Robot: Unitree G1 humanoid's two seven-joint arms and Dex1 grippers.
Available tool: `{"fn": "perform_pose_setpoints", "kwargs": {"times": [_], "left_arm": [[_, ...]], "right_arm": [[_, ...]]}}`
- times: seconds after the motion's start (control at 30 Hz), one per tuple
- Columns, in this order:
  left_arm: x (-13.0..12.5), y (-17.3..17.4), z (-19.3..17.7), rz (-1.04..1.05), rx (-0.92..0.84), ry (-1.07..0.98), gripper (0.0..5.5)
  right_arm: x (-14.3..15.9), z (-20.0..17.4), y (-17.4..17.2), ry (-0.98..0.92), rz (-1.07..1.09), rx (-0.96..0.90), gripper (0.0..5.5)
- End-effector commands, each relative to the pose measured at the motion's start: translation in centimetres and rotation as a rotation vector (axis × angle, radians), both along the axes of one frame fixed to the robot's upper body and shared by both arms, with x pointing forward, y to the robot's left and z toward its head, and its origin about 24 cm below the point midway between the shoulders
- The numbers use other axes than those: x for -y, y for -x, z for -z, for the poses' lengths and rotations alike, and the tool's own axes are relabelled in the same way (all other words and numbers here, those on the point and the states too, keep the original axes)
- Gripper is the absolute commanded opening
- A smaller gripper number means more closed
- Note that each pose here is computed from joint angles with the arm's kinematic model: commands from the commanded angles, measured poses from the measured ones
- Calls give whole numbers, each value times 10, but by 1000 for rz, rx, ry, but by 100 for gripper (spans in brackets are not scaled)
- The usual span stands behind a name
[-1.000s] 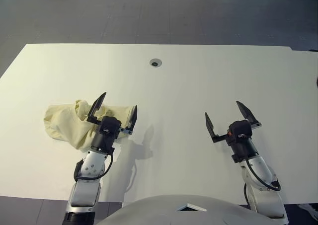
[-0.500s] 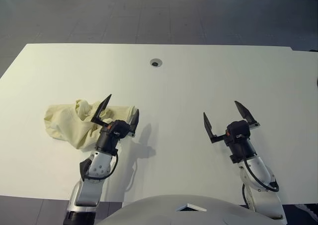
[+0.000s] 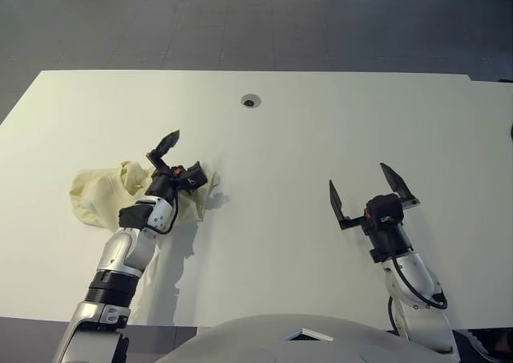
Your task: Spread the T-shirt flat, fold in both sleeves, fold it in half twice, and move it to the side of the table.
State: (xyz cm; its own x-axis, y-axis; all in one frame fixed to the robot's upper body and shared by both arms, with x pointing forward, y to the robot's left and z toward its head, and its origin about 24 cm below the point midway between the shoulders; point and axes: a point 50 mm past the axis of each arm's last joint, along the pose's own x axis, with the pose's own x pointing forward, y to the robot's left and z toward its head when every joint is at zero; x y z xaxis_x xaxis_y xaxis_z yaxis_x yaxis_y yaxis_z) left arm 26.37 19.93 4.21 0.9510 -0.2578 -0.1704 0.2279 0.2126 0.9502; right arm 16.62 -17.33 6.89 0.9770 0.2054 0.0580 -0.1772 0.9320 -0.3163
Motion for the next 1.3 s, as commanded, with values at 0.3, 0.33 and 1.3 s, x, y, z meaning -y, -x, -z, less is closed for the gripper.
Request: {"fn": "perform_pose_setpoints", "kwargs": {"times": [0.3, 0.33, 1.3], "left_arm": [[12, 17, 24, 8, -257, 18, 539], [15, 18, 24, 14, -259, 28, 539], [181, 30, 20, 67, -175, 699, 539]], "right_arm": [[-4, 3, -4, 2, -3, -4, 540], [-4, 3, -4, 3, -3, -3, 540], [12, -15, -18, -106, 138, 121, 540]]}}
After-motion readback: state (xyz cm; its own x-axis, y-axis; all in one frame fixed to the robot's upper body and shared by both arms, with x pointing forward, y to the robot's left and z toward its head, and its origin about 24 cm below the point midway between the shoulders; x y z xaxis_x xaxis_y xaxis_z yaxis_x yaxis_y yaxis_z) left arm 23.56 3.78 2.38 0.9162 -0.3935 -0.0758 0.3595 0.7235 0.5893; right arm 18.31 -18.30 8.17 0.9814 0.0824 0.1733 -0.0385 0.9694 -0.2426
